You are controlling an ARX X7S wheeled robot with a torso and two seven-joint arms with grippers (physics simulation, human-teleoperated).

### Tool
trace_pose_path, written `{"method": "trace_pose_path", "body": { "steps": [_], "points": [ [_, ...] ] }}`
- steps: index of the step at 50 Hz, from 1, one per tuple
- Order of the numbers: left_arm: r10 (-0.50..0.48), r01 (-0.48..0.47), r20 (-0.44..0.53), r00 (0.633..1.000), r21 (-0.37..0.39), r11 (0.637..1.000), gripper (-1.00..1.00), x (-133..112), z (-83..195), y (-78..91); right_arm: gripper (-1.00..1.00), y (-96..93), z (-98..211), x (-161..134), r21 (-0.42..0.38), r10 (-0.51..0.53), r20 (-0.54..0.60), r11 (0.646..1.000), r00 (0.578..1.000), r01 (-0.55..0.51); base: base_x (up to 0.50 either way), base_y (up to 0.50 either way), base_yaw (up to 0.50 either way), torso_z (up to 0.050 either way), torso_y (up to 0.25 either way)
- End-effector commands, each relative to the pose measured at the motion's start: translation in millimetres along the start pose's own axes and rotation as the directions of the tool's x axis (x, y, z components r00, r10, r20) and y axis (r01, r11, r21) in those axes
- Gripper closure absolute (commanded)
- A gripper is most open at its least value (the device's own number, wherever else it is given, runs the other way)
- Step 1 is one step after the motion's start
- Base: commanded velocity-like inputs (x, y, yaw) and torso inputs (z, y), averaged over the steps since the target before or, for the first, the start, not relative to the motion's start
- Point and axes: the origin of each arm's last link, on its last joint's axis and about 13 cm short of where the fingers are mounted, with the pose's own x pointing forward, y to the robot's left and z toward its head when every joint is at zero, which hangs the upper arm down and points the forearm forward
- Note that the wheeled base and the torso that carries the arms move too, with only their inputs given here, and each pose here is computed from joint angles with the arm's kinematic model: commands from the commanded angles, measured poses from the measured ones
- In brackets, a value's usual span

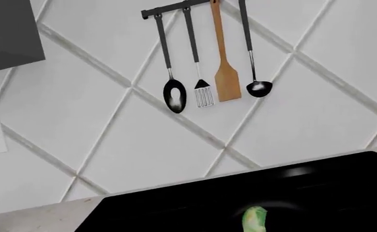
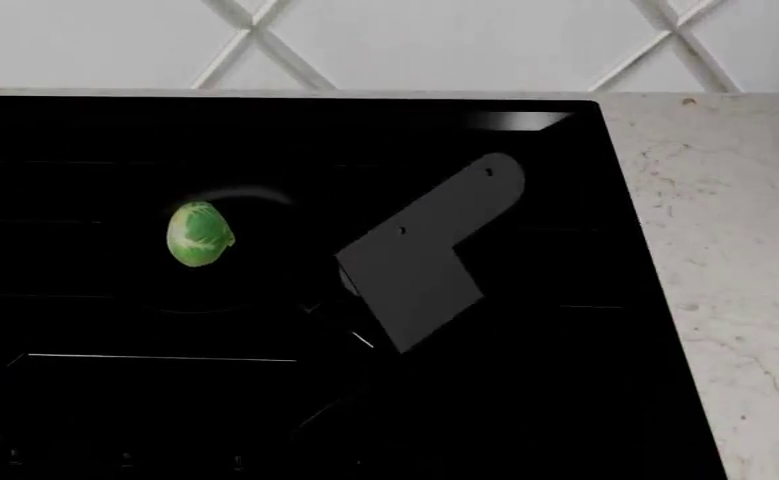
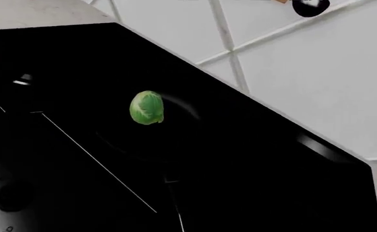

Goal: Pick up the pan and dump the vegetables in it onto the plate. Then return the pan to the stove.

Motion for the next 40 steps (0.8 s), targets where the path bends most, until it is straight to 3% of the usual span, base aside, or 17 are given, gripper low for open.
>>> {"method": "trace_pose_path", "body": {
  "steps": [1, 11, 27, 40],
  "points": [
    [-0.004, 0.004, 0.007, 1.0, -0.006, 1.0, -1.0, -1.3, 3.1, -0.5, -1.0, -7.3, -4.1, 23.1, 0.03, 0.025, -0.029, 0.999, 0.999, -0.024, 0.0, 0.0, 0.0, 0.0, 0.0],
    [-0.006, 0.006, 0.007, 1.0, -0.007, 1.0, -1.0, -3.5, 2.3, -0.1, -1.0, -3.1, -4.2, 36.9, 0.013, 0.06, -0.061, 0.998, 0.996, -0.059, 0.0, 0.0, 0.0, 0.0, 0.0],
    [-0.016, 0.016, 0.008, 1.0, -0.005, 1.0, -1.0, -5.4, 3.2, -2.2, -1.0, -17.7, -12.3, 74.3, 0.023, 0.063, -0.122, 0.998, 0.991, -0.06, 0.0, 0.0, 0.0, 0.0, 0.0],
    [-0.023, 0.023, 0.02, 1.0, -0.008, 1.0, -1.0, -7.7, 6.1, -3.1, -1.0, -7.3, -8.0, 99.0, -0.009, 0.139, -0.165, 0.99, 0.976, -0.143, 0.0, 0.0, 0.0, 0.0, 0.0]
  ]
}}
